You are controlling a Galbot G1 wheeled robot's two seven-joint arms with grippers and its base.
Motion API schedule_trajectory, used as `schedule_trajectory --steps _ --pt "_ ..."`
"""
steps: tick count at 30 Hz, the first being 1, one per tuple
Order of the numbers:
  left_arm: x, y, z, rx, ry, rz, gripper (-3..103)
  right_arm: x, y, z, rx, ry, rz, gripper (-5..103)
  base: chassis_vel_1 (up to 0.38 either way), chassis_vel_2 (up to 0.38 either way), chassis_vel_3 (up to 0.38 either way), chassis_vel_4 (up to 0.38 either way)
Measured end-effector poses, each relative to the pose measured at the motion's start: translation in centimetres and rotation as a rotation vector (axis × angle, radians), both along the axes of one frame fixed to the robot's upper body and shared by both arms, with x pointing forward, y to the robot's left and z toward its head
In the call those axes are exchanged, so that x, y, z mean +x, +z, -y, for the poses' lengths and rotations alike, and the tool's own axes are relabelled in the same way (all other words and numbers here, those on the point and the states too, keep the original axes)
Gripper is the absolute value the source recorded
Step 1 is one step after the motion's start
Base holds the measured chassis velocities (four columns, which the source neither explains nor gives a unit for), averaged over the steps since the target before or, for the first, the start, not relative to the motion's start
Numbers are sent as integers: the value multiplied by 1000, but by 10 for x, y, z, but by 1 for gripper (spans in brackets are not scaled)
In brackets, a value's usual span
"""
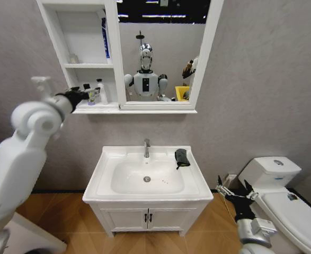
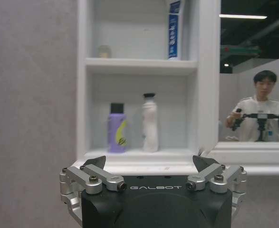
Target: Move facial cleanser and shampoo from washbasin to cabinet, then wipe washbasin with towel.
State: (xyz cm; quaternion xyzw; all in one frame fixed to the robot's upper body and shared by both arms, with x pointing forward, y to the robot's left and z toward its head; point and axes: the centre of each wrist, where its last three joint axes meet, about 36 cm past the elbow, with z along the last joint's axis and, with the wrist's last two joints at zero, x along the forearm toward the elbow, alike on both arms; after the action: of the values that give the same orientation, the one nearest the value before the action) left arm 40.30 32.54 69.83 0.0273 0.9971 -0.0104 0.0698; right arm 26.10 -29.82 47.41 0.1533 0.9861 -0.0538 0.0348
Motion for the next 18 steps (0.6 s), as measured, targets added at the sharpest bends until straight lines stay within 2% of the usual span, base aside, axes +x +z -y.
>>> schedule_trajectory --steps 2,3,4,6,7,8,9,11,12,14,18 --pt "-31 -63 -9 -13 29 -23 100 -2 -1 1 -8 10 -11 100 0 0 0 0" --pt "-31 -63 -9 -13 29 -23 100 -2 -1 1 -8 10 -11 100 0 0 0 0" --pt "-52 -98 -11 -1 37 -29 100 -3 -1 1 -12 16 -16 100 0 0 0 0" --pt "-84 -141 -8 15 39 -45 100 -4 -2 0 -15 29 -19 100 0 0 0 0" --pt "-84 -141 -8 15 39 -45 100 -4 -2 0 -15 29 -19 100 0 0 0 0" --pt "-106 -164 -3 10 42 -61 100 -4 -3 -1 -13 39 -18 100 0 0 0 0" --pt "-106 -164 -3 10 42 -61 100 -4 -3 -1 -13 39 -18 100 0 0 0 0" --pt "-137 -192 9 -10 39 -84 100 -5 -5 -5 -8 59 -24 100 0 0 0 0" --pt "-137 -192 9 -10 39 -84 100 -5 -5 -5 -8 59 -24 100 0 0 0 0" --pt "-156 -212 19 5 35 -105 100 -6 -7 -7 -6 75 -29 100 0 0 0 0" --pt "-162 -235 25 37 48 -112 100 -10 -10 -8 -8 93 -34 100 0 0 0 0"
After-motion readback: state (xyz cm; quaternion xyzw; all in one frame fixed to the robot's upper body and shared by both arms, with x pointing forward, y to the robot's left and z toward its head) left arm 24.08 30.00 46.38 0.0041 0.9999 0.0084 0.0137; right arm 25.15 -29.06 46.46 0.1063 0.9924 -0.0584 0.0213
